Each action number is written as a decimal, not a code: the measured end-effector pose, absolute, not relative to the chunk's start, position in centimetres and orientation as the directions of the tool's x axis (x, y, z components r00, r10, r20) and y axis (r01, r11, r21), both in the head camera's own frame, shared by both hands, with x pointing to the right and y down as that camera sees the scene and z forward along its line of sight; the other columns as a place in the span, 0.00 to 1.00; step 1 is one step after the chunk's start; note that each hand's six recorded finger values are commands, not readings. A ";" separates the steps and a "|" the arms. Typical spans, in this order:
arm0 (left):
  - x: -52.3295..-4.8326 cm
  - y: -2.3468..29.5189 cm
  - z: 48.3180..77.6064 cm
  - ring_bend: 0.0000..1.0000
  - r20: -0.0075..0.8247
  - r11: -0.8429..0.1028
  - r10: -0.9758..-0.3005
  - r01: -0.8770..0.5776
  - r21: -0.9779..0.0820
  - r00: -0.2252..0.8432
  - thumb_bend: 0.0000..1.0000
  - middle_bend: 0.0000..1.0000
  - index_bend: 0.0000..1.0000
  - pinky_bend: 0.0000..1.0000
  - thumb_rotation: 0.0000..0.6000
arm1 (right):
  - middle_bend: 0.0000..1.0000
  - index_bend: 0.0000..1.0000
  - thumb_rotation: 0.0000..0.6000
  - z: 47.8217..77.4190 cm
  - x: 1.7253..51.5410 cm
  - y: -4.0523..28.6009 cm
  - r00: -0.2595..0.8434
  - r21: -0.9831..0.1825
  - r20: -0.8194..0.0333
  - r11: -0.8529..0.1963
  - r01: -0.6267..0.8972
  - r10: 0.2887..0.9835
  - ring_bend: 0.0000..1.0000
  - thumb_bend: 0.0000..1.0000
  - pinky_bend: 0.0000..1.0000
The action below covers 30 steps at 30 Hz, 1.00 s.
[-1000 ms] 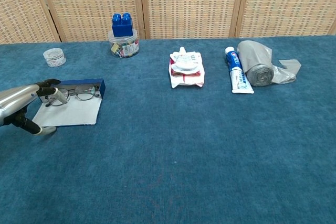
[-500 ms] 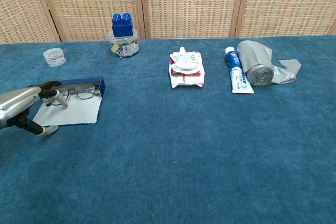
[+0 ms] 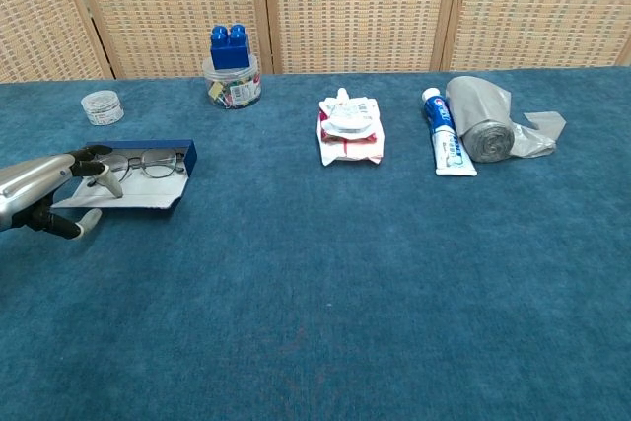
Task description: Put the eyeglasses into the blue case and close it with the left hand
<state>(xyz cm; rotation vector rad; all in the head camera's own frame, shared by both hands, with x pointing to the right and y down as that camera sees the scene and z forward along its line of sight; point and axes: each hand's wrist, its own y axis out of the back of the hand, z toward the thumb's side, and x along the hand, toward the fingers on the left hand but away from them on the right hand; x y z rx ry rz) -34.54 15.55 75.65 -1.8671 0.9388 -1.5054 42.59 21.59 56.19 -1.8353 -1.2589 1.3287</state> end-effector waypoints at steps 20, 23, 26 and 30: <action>-35.0 11.7 76.0 0.00 0.606 -0.609 -0.792 -0.189 -0.771 0.078 0.54 0.00 0.39 0.00 1.00 | 0.00 0.00 1.00 56.3 42.6 21.6 0.075 -0.827 -0.424 -0.420 0.374 0.902 0.00 0.00 0.00; -34.8 11.8 75.9 0.00 0.598 -0.601 -0.797 -0.195 -0.775 0.082 0.54 0.00 0.47 0.00 1.00 | 0.00 0.00 1.00 56.3 42.5 21.6 0.075 -0.825 -0.426 -0.421 0.377 0.902 0.00 0.00 0.00; -34.7 11.9 75.6 0.00 0.589 -0.593 -0.804 -0.209 -0.778 0.087 0.54 0.00 0.63 0.00 1.00 | 0.00 0.00 1.00 56.3 42.6 21.6 0.075 -0.822 -0.428 -0.422 0.382 0.901 0.00 0.00 0.00; -34.7 12.2 75.1 0.00 0.574 -0.580 -0.813 -0.217 -0.785 0.095 0.54 0.00 0.73 0.00 1.00 | 0.00 0.00 1.00 56.3 42.6 21.6 0.075 -0.819 -0.429 -0.422 0.387 0.900 0.00 0.00 0.00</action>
